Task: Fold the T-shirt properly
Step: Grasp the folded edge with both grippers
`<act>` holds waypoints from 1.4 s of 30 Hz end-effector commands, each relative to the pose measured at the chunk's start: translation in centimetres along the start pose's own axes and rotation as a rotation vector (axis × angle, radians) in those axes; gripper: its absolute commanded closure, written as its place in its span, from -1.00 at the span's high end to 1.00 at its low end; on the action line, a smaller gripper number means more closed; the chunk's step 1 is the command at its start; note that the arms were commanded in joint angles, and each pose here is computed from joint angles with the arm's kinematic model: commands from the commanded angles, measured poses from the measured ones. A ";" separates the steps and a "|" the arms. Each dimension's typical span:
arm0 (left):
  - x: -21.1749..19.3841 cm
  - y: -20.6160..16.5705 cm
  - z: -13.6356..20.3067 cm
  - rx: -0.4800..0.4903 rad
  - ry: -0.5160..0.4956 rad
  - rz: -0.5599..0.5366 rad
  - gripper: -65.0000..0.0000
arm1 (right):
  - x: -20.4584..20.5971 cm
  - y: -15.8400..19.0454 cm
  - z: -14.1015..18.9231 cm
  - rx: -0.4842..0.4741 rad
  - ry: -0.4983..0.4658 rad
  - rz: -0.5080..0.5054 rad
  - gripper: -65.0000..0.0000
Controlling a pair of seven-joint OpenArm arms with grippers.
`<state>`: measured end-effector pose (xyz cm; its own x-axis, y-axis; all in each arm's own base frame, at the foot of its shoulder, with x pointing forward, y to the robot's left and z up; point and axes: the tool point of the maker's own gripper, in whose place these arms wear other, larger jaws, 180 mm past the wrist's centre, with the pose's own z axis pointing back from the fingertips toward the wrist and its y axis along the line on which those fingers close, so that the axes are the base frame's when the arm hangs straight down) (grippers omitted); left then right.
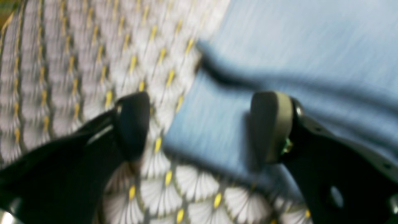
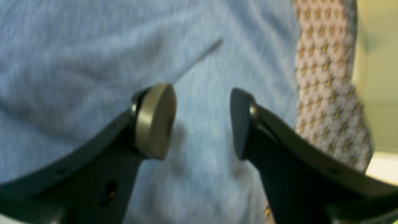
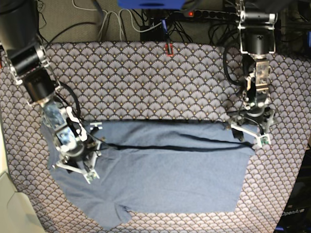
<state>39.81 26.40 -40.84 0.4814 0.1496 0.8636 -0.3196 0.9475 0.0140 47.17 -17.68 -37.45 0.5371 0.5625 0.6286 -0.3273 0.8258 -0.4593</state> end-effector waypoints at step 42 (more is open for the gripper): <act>0.1 -0.2 0.2 0.002 -0.029 -0.004 -0.99 | -12.4 -6.8 5.2 -0.031 0.099 -0.403 0.00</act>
<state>38.81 25.23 -42.35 0.4974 0.1615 0.8524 -0.3097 0.9508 0.0006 37.59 -29.38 -40.66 0.7263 0.1717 0.6656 -0.0575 0.9801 -0.1901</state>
